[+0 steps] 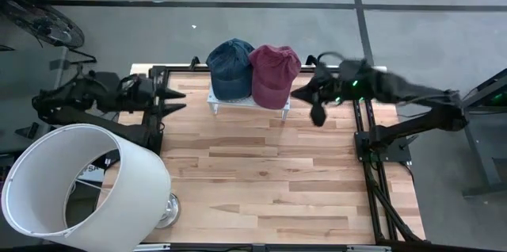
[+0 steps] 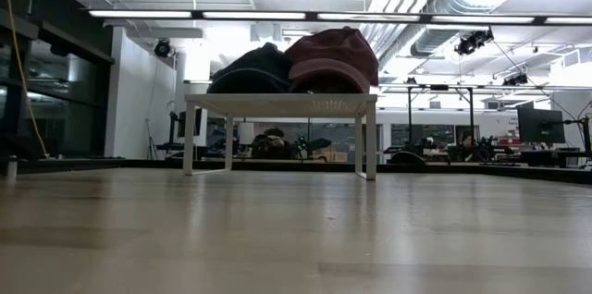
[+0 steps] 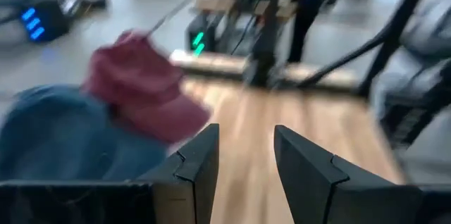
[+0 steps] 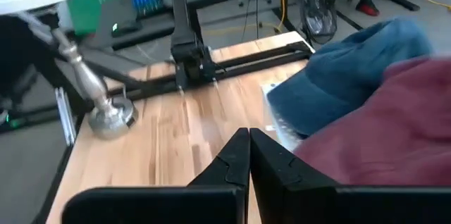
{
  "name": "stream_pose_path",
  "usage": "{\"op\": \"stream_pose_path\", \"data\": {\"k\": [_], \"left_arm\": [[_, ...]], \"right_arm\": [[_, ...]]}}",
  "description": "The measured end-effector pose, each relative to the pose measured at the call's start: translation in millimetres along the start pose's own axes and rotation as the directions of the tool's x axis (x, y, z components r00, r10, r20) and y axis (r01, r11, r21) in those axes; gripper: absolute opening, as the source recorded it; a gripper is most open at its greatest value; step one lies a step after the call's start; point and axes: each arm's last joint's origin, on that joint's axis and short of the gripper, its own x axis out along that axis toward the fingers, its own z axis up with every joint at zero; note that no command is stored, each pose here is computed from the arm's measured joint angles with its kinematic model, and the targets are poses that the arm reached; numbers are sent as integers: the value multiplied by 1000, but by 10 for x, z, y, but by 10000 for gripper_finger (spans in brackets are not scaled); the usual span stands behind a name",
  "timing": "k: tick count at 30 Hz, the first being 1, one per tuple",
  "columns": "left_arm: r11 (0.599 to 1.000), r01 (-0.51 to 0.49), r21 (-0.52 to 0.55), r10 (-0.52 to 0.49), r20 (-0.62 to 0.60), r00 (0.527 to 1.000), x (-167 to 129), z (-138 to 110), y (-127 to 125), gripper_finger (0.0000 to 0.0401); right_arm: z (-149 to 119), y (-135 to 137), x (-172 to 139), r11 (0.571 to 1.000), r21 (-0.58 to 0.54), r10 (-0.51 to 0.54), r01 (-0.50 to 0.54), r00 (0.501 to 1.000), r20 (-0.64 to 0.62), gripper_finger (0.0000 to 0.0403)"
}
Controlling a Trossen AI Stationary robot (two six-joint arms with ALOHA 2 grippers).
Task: Pick & Place hat
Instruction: Return to Home Position
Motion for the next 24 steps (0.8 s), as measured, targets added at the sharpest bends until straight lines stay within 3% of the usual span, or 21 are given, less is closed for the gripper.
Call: {"op": "stream_pose_path", "data": {"k": [6,17,24], "left_arm": [[992,99,-76,-88,133,987,26,-533,36,135],[975,42,-219,3,199,980,-58,-1253,178,135],[942,31,-334,67,277,958,-86,-1544,242,135]], "right_arm": [[-545,10,301,991,124,31,-48,990,138,1],[-1326,-137,221,952,277,29,-129,940,339,1],[-1855,-252,71,921,352,-2,-169,899,438,0]]}}
